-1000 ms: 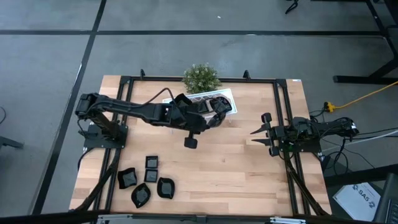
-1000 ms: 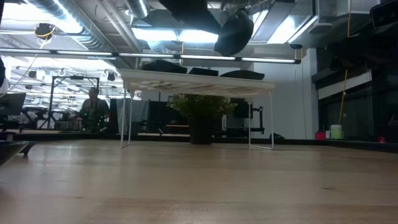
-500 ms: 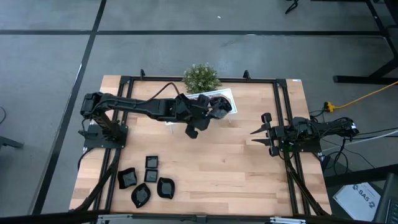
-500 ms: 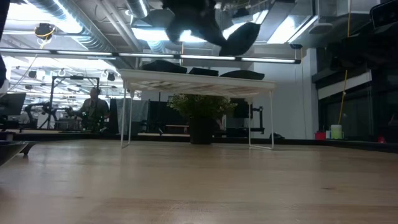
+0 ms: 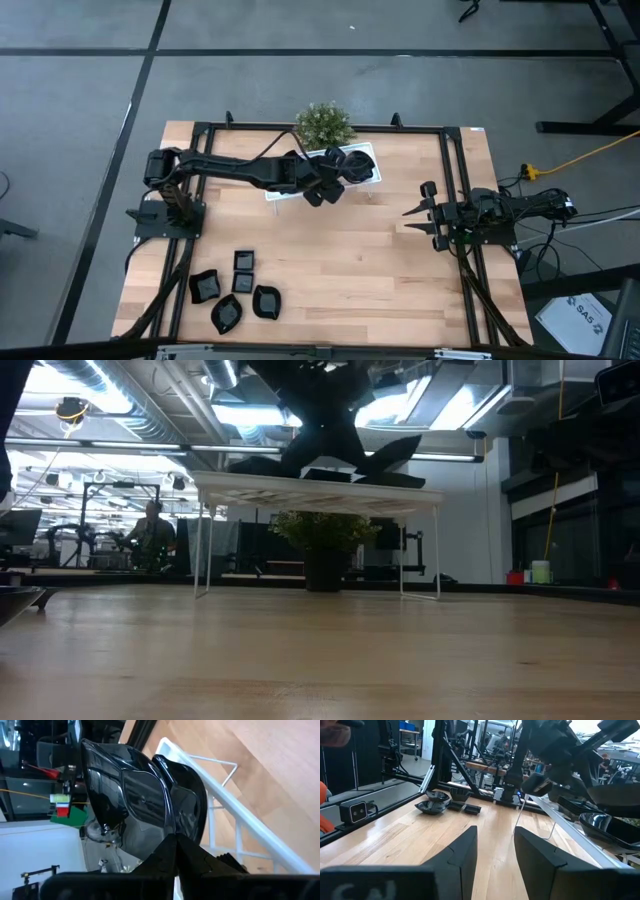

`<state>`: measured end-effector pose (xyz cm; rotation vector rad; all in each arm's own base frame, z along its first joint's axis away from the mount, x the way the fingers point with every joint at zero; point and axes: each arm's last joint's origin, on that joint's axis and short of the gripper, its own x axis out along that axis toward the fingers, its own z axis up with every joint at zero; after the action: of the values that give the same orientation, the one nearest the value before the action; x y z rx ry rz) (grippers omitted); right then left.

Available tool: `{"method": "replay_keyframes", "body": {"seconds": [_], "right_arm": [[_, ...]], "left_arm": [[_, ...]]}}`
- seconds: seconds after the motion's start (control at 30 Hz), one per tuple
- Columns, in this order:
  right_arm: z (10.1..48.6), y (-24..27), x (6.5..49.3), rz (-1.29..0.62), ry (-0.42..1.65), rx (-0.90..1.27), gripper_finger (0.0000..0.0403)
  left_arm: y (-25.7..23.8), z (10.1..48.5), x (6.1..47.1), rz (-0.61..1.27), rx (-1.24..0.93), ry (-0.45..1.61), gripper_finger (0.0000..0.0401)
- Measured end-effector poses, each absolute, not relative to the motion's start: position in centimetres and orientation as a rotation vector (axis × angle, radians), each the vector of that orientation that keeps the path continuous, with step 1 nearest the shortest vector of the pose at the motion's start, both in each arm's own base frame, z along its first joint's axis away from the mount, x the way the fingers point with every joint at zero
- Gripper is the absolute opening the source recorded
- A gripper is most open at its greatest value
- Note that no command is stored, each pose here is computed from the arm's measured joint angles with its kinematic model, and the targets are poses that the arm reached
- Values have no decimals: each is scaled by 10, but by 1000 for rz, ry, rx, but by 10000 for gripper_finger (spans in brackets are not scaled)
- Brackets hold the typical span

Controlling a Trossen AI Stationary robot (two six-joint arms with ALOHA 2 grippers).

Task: Pick & Place Mini shaped plates
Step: Stack the leaf shaped plate on top of the leaf shaped plate on the shelf

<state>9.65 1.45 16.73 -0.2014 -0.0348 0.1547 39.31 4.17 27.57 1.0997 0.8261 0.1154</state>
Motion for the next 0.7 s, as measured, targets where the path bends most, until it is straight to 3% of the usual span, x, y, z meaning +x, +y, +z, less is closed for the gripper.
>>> {"method": "replay_keyframes", "body": {"seconds": [0.37, 0.7], "right_arm": [[167, 15, 96, 155, -35, -201, 129], [167, 15, 97, 155, -34, -201, 129]], "left_arm": [[42, 275, 393, 128, 1091, 836, 10], [48, 276, 391, 194, 1047, 853, 46]]}}
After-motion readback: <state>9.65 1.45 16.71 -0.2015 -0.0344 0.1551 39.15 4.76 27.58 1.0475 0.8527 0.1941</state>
